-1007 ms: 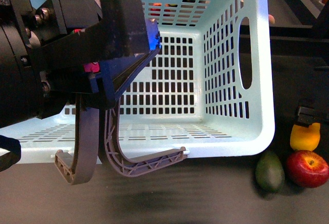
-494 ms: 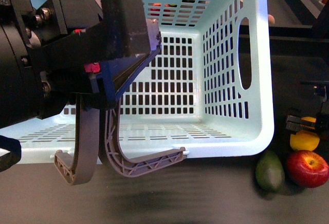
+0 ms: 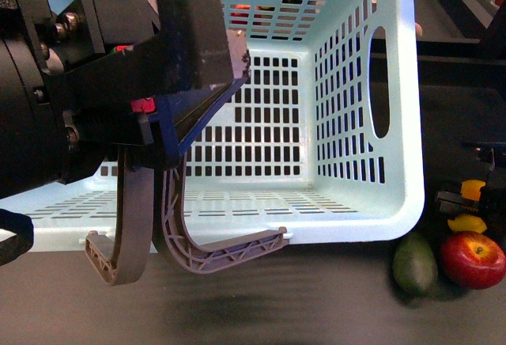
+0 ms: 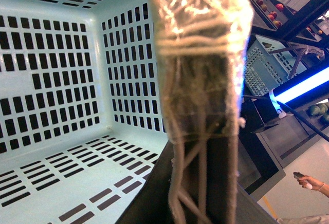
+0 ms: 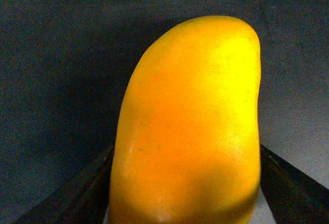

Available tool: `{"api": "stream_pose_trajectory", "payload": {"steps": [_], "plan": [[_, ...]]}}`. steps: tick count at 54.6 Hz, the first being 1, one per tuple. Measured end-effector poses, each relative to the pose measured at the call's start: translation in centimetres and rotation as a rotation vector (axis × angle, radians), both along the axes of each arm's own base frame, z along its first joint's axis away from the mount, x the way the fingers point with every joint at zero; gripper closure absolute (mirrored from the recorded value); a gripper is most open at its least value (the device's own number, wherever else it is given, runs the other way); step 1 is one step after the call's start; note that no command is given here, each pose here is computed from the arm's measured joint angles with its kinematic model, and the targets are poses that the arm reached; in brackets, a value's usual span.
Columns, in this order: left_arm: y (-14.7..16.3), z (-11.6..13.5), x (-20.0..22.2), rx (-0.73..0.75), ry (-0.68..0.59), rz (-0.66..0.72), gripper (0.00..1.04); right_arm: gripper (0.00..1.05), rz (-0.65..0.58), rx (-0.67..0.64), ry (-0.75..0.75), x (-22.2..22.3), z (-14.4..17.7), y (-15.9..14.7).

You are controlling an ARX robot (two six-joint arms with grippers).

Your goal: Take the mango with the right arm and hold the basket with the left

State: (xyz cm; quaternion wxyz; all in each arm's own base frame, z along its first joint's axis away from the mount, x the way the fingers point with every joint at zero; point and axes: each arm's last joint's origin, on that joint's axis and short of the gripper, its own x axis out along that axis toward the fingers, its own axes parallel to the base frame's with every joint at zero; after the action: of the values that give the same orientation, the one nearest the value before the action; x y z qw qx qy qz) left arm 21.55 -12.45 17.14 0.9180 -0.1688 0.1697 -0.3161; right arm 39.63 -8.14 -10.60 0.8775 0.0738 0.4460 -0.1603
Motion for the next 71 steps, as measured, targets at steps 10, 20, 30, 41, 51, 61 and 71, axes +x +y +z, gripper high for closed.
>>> {"api": "stream_pose_trajectory", "payload": {"steps": [10, 20, 30, 41, 51, 61, 71], "plan": [[0.0, 0.0, 0.0, 0.0, 0.0, 0.0, 0.97, 0.44, -0.018, 0.016, -0.022, -0.4, 0.3, -0.2], [0.0, 0.0, 0.0, 0.0, 0.0, 0.0, 0.97, 0.46, -0.037, 0.055, -0.084, -1.3, 3.1, -0.2], [0.0, 0.0, 0.0, 0.0, 0.0, 0.0, 0.97, 0.46, -0.038, 0.122, -0.21, -1.9, 8.6, 0.5], [0.0, 0.0, 0.0, 0.0, 0.0, 0.0, 0.97, 0.46, 0.039, 0.187, -0.356, -3.0, 15.7, 3.0], [0.0, 0.0, 0.0, 0.0, 0.0, 0.0, 0.97, 0.46, 0.23, 0.296, -0.486, -5.7, 23.5, 8.4], [0.0, 0.0, 0.0, 0.0, 0.0, 0.001, 0.97, 0.46, 0.387, 0.357, -0.561, -7.6, 28.3, 12.2], [0.0, 0.0, 0.0, 0.0, 0.0, 0.0, 0.97, 0.46, 0.521, 0.389, -0.569, -8.8, 30.4, 16.3]]}}
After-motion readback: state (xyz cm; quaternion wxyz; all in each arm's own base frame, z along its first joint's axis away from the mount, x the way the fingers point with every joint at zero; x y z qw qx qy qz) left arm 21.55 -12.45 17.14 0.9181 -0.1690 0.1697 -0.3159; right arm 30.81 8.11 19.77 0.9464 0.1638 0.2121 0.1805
